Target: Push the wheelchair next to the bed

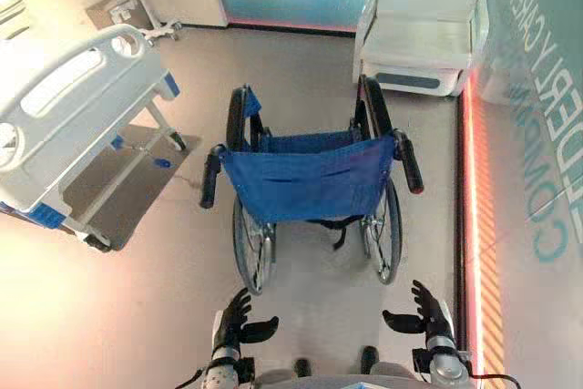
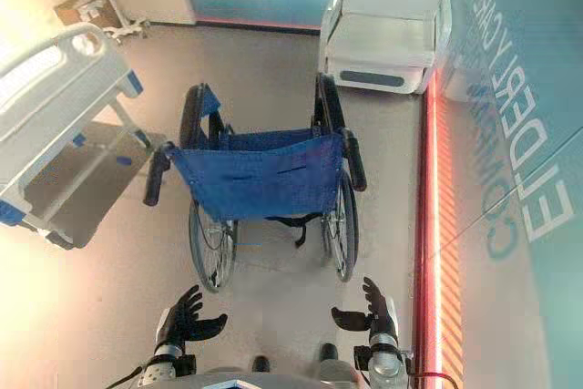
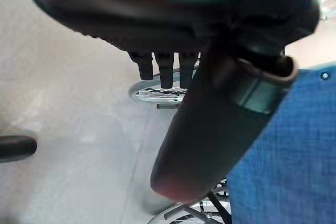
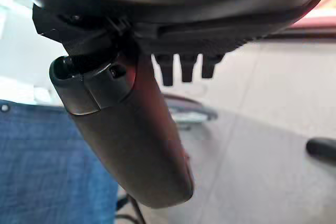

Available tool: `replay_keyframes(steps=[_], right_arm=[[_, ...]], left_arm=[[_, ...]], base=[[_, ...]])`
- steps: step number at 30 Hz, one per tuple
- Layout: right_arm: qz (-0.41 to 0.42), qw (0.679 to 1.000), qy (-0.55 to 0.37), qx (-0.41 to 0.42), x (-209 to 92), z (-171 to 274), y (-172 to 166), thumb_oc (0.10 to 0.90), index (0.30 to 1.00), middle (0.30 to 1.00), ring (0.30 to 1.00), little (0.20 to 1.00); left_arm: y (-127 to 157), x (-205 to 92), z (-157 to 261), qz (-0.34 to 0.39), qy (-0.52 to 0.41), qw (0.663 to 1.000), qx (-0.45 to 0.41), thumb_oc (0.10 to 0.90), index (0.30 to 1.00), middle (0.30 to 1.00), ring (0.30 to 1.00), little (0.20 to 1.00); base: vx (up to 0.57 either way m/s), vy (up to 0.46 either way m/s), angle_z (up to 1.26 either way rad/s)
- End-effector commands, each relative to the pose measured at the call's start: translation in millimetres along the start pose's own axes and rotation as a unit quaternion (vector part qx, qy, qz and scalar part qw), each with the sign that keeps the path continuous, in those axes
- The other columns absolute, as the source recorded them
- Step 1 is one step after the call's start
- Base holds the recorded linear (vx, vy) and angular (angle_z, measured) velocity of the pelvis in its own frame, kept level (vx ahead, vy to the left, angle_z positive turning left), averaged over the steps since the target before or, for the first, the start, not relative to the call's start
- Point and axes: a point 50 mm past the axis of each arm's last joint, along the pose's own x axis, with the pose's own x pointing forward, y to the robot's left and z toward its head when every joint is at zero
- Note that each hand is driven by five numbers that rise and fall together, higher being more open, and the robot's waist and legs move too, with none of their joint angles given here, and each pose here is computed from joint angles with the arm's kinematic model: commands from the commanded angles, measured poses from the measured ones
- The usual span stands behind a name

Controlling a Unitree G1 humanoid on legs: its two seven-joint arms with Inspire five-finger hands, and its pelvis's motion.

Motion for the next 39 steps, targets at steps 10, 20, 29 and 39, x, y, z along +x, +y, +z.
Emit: replay_keyframes(steps=[10, 20, 29, 39], right_arm=[[0.021, 0.995, -0.096, 0.020, 16, 42, -2, 0.800, 0.900, 0.900, 0.900, 0.900], [0.022, 0.993, -0.103, 0.047, 19, 50, -3, 0.800, 0.900, 0.900, 0.900, 0.900], [-0.011, 0.988, -0.120, 0.093, 25, 72, -15, 0.800, 0.900, 0.900, 0.900, 0.900], [-0.093, 0.934, -0.300, 0.172, 20, 164, -82, 0.800, 0.900, 0.900, 0.900, 0.900]], left_arm=[[1, 16, 38, -0.001, -0.085, 0.996, -0.023, 0.800, 0.900, 0.900, 0.900, 0.900], [2, 17, 38, 0.005, -0.079, 0.997, -0.026, 0.800, 0.900, 0.900, 0.900, 0.900], [16, 20, 44, 0.063, -0.079, 0.992, -0.074, 0.800, 0.900, 0.900, 0.900, 0.900], [82, 14, 149, 0.226, -0.312, 0.912, -0.143, 0.800, 0.900, 0.900, 0.900, 0.900]], base=[[0.00, -0.027, 0.04], [0.00, 0.000, 0.00], [0.00, 0.000, 0.00], [-0.01, -0.002, 0.01]])
